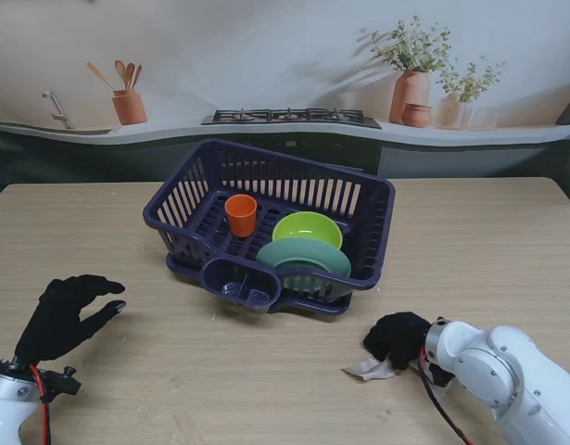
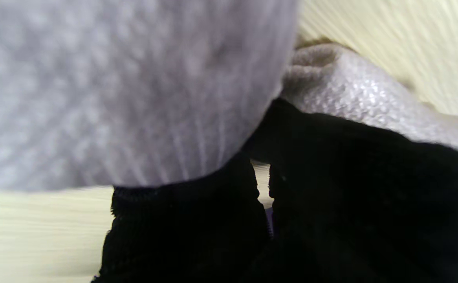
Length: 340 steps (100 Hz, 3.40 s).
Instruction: Clear dishes and wipe the table
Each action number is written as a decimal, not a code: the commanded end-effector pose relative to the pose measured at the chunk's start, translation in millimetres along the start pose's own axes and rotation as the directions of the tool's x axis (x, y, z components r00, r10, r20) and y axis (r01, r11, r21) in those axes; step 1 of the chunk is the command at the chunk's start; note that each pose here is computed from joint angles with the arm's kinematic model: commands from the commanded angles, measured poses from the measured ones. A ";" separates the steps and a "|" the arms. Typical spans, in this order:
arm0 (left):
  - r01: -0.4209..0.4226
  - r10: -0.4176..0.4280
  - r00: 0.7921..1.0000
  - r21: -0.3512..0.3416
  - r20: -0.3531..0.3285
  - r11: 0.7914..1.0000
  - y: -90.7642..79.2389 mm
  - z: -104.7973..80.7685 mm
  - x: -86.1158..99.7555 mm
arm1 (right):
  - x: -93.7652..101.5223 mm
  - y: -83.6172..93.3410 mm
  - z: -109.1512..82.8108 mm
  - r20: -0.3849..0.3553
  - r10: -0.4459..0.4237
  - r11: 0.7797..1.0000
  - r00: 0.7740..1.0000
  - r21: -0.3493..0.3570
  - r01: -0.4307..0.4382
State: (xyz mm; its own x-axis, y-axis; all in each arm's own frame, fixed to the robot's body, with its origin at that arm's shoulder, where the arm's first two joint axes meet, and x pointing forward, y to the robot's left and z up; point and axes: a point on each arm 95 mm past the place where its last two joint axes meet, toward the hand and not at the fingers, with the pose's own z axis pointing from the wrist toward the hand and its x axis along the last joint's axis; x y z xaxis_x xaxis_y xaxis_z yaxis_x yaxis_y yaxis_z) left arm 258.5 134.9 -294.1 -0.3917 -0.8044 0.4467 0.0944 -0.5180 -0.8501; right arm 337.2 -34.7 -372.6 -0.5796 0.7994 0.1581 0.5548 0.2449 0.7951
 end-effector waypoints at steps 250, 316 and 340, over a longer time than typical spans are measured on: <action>0.009 -0.009 1.000 0.006 0.004 1.000 1.5 -1.5 -1.1 | 129.4 9.3 50.8 -0.268 0.292 0.952 0.918 -0.010 -0.306; 0.011 -0.011 1.000 0.004 0.004 1.000 2.1 0.3 -1.7 | 128.9 27.4 18.6 -0.377 0.440 0.865 0.815 -0.068 -0.498; 0.009 -0.009 1.000 0.001 -0.003 1.000 1.6 0.0 -1.9 | 110.2 21.0 3.6 -0.358 0.428 0.865 0.830 -0.105 -0.491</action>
State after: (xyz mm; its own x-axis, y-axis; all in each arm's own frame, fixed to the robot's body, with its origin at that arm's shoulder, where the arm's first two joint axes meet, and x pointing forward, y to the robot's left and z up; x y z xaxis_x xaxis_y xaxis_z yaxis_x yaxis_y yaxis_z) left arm 259.6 136.6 -295.7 -0.3902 -0.8010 0.4540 0.1050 -0.5286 -0.8423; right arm 291.8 65.4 -337.0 -0.4561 0.5649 0.6876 0.6975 -0.2530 0.6705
